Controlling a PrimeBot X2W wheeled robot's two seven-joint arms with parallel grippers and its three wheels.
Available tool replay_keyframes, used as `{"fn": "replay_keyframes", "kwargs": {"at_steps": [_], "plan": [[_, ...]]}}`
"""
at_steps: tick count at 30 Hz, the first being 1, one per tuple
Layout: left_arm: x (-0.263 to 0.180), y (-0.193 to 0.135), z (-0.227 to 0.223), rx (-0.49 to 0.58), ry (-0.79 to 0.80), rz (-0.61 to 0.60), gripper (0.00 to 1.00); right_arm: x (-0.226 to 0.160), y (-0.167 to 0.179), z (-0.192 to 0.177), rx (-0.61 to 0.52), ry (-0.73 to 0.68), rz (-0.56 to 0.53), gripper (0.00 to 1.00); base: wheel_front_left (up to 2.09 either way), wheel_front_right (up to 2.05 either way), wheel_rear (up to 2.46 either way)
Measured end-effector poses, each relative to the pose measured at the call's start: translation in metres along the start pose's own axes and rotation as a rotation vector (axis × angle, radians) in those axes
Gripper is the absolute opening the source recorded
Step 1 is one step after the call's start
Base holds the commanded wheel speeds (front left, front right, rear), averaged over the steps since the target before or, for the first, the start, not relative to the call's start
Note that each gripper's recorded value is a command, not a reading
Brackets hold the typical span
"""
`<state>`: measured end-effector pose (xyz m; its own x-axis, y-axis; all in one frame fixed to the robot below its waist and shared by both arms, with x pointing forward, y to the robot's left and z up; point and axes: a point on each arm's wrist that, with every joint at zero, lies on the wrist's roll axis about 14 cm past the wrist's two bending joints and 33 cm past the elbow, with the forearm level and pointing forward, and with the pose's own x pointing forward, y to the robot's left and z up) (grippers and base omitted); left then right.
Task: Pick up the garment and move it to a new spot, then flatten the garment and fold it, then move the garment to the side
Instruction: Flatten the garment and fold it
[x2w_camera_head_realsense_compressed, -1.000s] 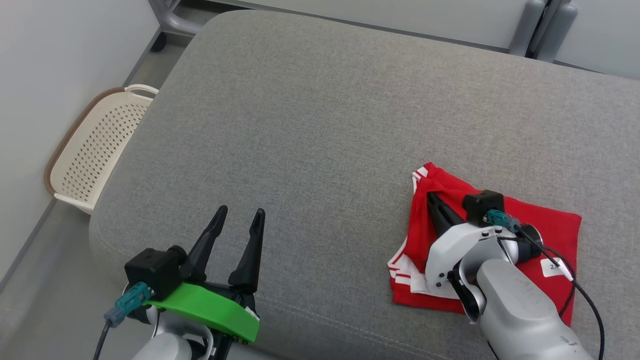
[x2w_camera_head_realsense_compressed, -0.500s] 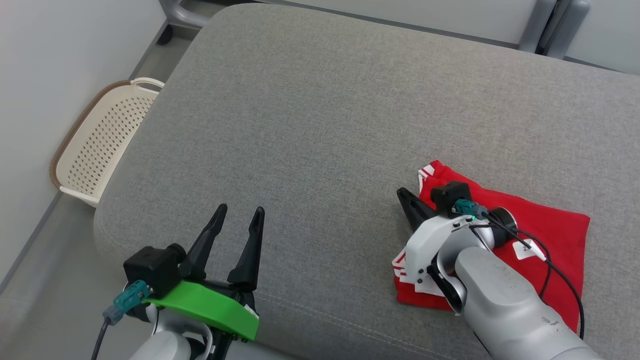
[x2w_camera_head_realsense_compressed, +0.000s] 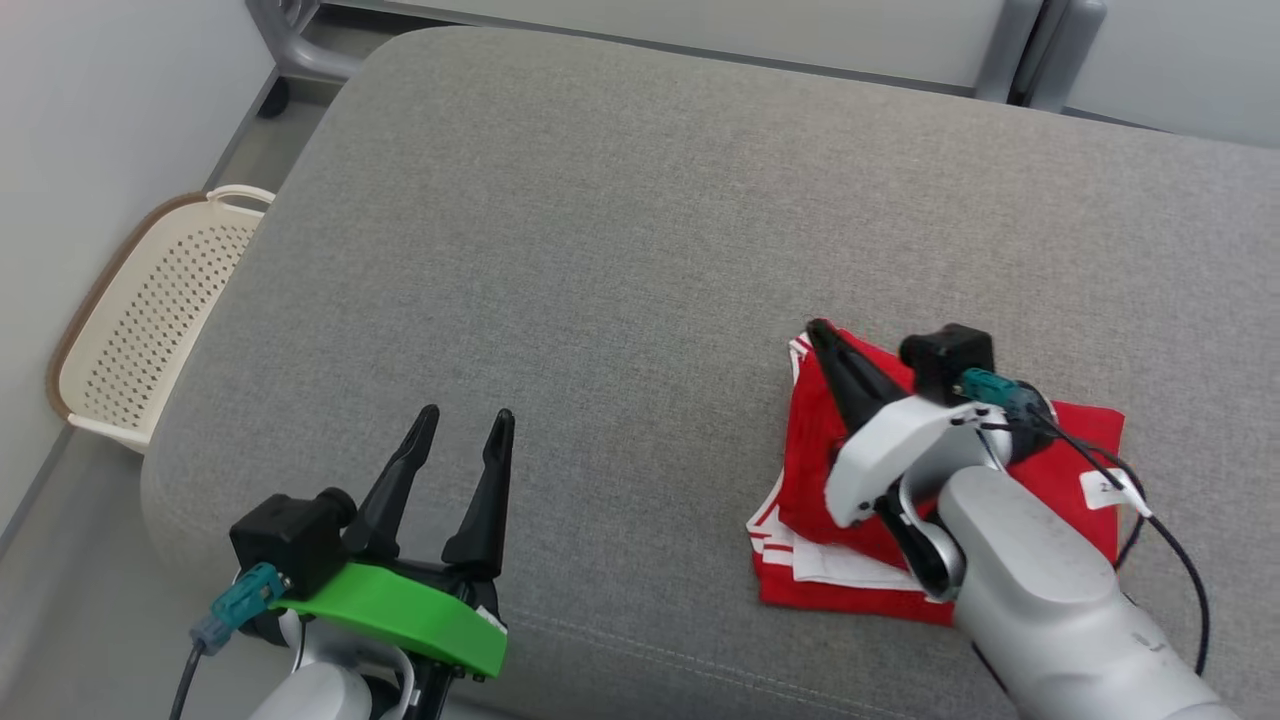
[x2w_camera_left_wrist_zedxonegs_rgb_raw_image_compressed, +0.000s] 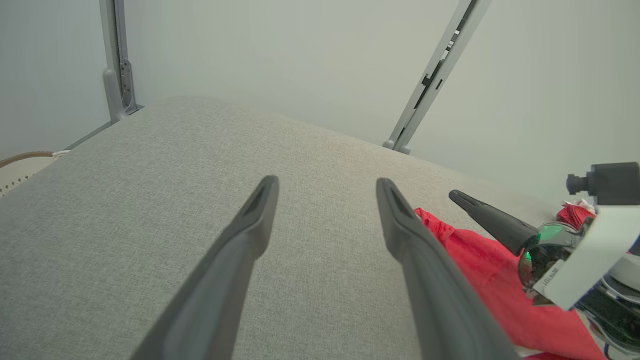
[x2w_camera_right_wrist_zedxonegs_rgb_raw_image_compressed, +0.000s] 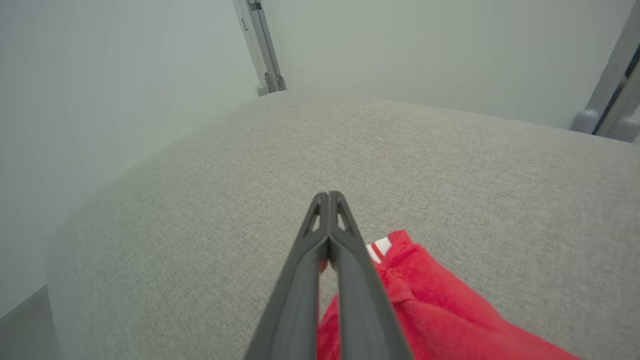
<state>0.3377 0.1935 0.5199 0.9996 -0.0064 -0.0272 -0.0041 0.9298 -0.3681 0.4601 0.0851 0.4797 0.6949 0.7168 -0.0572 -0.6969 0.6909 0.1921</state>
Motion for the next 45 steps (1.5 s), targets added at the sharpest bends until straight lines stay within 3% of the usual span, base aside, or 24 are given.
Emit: {"fn": "replay_keyframes", "kwargs": {"at_steps": [9, 24, 29, 33, 39, 45], "plan": [[0.003, -0.013, -0.003, -0.013, 0.006, -0.045, 1.00, -0.047, -0.060, -0.006, -0.047, 0.018, -0.146, 0.00, 0.00, 0.00, 0.00], [-0.001, -0.007, 0.001, -0.013, -0.002, -0.026, 1.00, -0.055, 0.031, -0.090, 0.001, 0.258, 0.069, 0.00, 0.00, 0.00, 0.00], [-0.003, -0.003, 0.002, -0.009, -0.006, -0.013, 1.00, -0.044, 0.053, -0.089, 0.006, 0.263, 0.134, 0.00, 0.00, 0.00, 0.00], [-0.002, -0.002, 0.003, -0.008, -0.009, -0.009, 1.00, -0.031, 0.055, -0.067, 0.011, 0.203, 0.150, 0.00, 0.00, 0.00, 0.00], [0.001, -0.005, 0.002, -0.009, -0.009, -0.019, 1.00, -0.025, 0.022, -0.026, 0.006, 0.084, 0.085, 0.00, 0.00, 0.00, 0.00], [0.003, -0.010, 0.000, -0.012, -0.003, -0.035, 1.00, -0.037, -0.010, -0.024, -0.027, 0.079, 0.008, 0.00, 0.00, 0.00, 0.00]]}}
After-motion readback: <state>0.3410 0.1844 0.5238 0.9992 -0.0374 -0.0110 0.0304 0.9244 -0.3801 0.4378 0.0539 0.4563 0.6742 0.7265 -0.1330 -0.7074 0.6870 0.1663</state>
